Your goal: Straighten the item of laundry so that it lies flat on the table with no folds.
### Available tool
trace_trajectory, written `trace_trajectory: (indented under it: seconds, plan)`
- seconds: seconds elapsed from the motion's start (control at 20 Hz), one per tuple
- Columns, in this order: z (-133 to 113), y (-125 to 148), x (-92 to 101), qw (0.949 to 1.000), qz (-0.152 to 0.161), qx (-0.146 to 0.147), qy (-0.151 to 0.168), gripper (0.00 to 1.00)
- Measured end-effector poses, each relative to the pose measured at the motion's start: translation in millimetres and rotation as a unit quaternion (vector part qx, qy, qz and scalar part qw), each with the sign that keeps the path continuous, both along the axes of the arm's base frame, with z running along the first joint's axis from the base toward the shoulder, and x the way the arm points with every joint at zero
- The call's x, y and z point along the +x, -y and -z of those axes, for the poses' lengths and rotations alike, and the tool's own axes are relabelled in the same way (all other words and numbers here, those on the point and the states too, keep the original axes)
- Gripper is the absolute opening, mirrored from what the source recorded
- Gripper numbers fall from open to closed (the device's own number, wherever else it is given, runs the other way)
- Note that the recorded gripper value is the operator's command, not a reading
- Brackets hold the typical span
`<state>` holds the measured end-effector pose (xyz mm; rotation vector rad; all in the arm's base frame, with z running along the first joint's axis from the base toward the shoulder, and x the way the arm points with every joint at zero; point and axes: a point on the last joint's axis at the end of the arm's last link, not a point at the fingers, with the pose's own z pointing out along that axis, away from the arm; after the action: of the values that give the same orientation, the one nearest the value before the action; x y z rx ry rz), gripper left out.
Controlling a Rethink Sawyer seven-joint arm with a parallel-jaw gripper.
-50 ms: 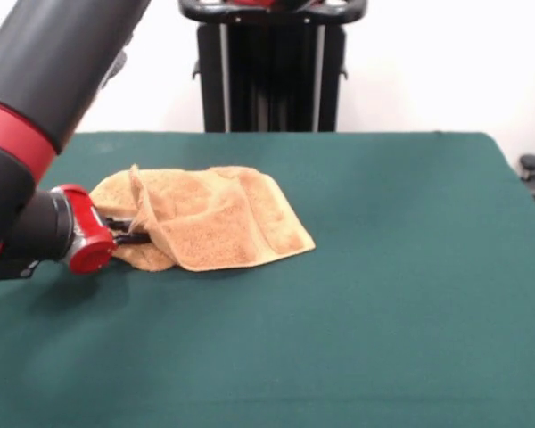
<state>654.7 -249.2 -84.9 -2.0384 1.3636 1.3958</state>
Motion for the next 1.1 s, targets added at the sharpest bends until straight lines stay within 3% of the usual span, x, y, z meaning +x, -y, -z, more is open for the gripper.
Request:
trace_trajectory:
  seconds: [0.7,1.1]
  plan:
    - [-10,-2,31.4,0.9984,-0.013,-0.030,0.046,0.00]
    - [-13,6,52.9,0.9953,-0.006,-0.022,0.094,0.00]
